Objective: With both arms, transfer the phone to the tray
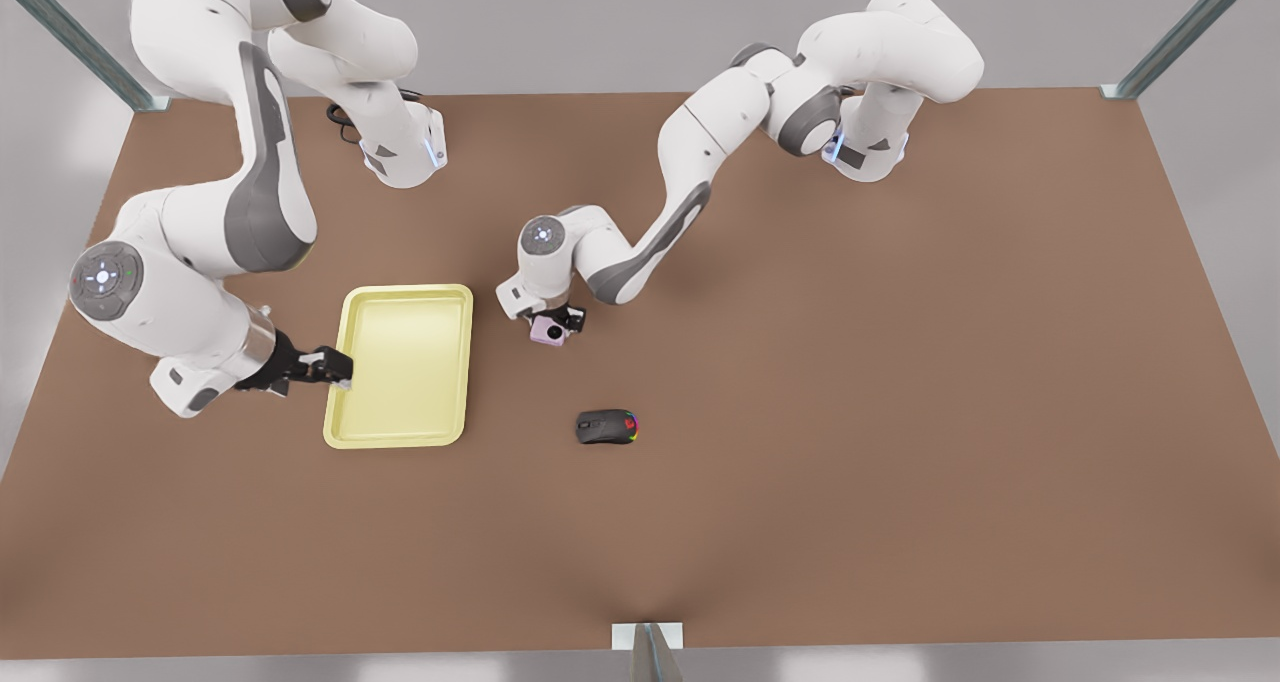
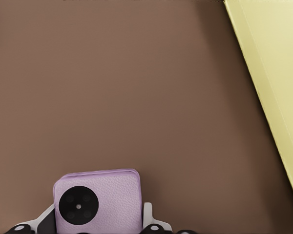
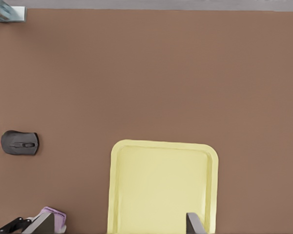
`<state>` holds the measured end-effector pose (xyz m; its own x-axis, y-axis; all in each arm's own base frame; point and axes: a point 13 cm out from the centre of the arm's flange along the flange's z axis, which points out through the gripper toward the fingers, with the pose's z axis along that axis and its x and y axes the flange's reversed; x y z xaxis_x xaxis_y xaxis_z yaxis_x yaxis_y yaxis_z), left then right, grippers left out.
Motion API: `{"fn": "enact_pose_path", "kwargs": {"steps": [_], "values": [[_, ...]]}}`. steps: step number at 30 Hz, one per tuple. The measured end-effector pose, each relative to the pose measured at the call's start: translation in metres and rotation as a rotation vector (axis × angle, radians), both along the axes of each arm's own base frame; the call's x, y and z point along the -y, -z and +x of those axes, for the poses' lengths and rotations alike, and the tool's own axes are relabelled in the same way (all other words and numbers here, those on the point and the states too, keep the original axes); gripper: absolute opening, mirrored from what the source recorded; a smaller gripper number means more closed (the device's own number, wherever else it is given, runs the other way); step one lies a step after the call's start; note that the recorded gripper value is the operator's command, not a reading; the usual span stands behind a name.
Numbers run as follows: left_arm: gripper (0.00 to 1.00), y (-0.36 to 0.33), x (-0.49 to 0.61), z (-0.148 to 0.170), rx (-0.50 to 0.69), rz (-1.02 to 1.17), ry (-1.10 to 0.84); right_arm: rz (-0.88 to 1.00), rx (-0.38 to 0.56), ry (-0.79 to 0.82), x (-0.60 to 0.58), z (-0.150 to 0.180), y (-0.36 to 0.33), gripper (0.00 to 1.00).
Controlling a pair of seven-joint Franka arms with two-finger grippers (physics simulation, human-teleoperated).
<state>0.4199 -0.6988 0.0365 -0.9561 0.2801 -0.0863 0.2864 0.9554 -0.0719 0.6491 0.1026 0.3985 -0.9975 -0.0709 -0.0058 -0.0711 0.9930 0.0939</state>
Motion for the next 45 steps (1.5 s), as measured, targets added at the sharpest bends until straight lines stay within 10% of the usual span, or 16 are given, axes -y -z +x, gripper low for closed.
{"fn": "enact_pose_path", "kwargs": {"steps": [2,3,15,26,29,34,45], "values": [[0.81,0.000,-0.005,0.013,0.004,-0.010,-0.033,-0.008,0.000,-0.026,-0.049,-0.006,0.006,1.00],[1.00,-0.001,-0.007,0.019,0.006,-0.016,-0.048,-0.015,-0.003,-0.038,-0.076,-0.011,0.010,1.00],[1.00,-0.069,-0.142,0.033,-0.083,0.055,-0.212,-0.141,-0.133,0.087,-0.208,-0.062,0.138,1.00],[1.00,-0.315,-0.547,0.255,-0.038,-0.094,-0.575,-0.109,-0.318,0.322,-0.251,-0.138,0.253,1.00],[1.00,-0.467,-0.590,0.211,0.039,-0.176,-0.508,-0.117,-0.295,0.324,-0.270,-0.159,0.278,1.00],[1.00,-0.450,-0.597,0.115,-0.072,-0.086,-0.332,-0.147,-0.206,0.314,-0.258,-0.158,0.311,1.00],[1.00,-0.427,-0.590,0.101,-0.104,0.004,-0.115,-0.048,-0.040,0.203,-0.260,-0.132,0.334,1.00]]}}
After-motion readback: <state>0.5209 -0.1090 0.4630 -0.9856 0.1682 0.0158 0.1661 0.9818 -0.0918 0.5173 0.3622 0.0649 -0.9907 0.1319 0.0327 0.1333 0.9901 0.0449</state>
